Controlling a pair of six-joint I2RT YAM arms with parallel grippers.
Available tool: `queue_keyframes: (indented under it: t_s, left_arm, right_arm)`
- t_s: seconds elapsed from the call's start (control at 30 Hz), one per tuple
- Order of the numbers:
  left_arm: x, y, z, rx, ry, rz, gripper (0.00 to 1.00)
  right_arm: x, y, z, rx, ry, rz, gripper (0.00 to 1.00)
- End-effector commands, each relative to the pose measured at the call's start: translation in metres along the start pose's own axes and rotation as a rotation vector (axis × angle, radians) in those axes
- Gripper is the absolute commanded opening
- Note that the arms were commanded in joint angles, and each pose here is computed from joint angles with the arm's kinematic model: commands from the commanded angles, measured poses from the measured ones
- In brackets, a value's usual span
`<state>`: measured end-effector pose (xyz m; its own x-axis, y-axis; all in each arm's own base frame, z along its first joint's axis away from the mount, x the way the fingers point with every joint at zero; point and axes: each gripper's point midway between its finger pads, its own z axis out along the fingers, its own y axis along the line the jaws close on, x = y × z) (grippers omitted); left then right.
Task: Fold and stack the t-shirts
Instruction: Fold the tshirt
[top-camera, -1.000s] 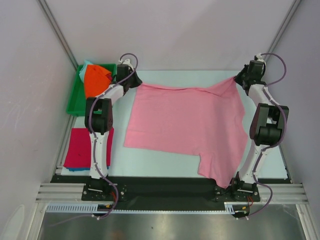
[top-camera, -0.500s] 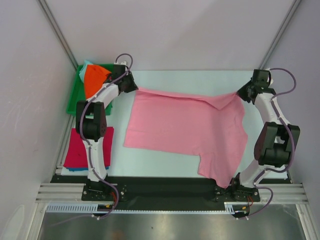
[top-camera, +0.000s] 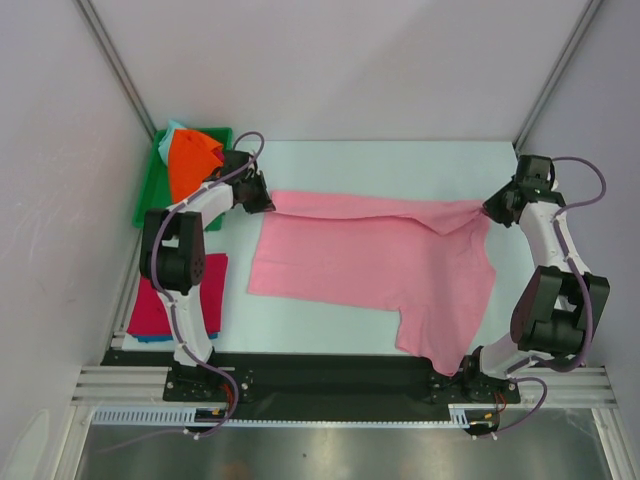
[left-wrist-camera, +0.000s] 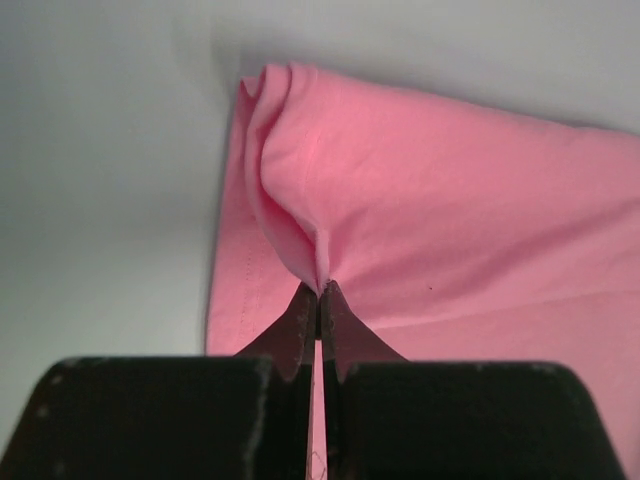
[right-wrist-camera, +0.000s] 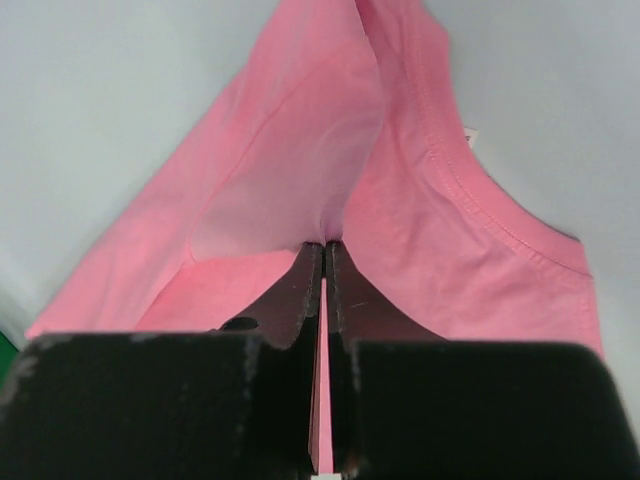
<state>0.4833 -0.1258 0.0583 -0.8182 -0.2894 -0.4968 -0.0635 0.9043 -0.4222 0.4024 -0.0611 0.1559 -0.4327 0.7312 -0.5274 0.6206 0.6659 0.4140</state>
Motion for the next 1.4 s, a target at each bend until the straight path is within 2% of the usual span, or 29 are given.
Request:
queue_keyframes:
  t_s: [0.0, 0.57, 1.23, 1.37]
  left_arm:
    - [-0.017, -0.011, -0.027, 0.005, -0.060, 0.051, 0.00]
    - [0.003, 0.012, -0.016, -0.092, 0.057, 0.087, 0.00]
    - [0.022, 0.033, 0.008, -0.169, 0.158, 0.053, 0.00]
    - [0.025, 0.035, 0.011, -0.174, 0.172, 0.049, 0.04]
  right_arm:
    - [0.003, -0.001, -0.014, -0.031, 0.018, -0.035, 0.00]
    - [0.022, -0.023, -0.020, 0.012, 0.052, -0.090, 0.00]
    - [0.029, -0.028, -0.013, 0.034, 0.087, -0.085, 0.00]
    - [0.032, -0.034, -0.014, 0.061, 0.094, -0.083, 0.00]
